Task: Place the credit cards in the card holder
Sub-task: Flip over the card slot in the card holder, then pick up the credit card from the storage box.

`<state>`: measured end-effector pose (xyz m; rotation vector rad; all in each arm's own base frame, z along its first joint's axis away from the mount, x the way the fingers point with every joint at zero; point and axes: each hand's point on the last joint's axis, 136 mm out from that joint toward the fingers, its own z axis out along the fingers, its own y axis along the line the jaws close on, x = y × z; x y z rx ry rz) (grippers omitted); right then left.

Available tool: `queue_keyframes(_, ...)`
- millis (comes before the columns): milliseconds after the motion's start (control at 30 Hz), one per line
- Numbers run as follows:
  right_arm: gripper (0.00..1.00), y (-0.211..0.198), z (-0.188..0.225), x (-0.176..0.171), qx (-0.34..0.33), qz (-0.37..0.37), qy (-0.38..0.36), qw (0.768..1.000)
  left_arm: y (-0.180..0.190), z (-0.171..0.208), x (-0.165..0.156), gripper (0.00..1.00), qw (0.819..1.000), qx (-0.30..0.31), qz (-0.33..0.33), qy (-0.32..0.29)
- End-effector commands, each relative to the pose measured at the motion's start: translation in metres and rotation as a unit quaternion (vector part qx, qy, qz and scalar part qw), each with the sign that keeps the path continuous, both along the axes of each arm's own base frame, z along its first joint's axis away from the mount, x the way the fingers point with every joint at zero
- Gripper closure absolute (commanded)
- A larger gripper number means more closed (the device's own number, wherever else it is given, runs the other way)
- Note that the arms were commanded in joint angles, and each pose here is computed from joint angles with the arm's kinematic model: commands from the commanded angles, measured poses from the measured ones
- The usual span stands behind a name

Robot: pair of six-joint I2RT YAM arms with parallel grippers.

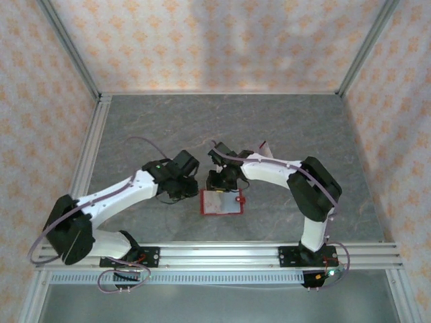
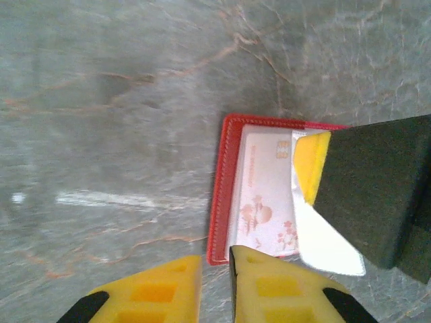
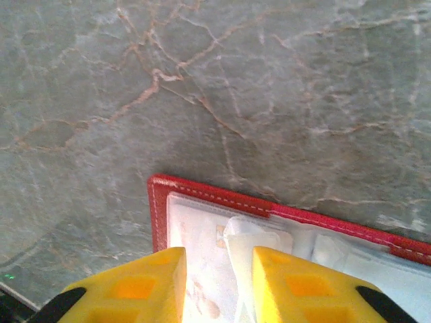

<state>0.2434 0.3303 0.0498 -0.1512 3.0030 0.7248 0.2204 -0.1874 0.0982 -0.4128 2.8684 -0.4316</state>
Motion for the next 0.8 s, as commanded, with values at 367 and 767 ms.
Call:
queue_keyframes(367,0.58,0.04,0.055,0.017,0.082,0.021,-0.022,0.996,0.027,-0.004,-0.01,0.75,0.999,0.011,0.032,0.007)
queue_keyframes(767,0.66,-0.086,0.086,0.067,-0.08,-0.057,-0.116,0.988,0.001,-0.01,0.001,0.64,1.0,-0.019,-0.007,0.015)
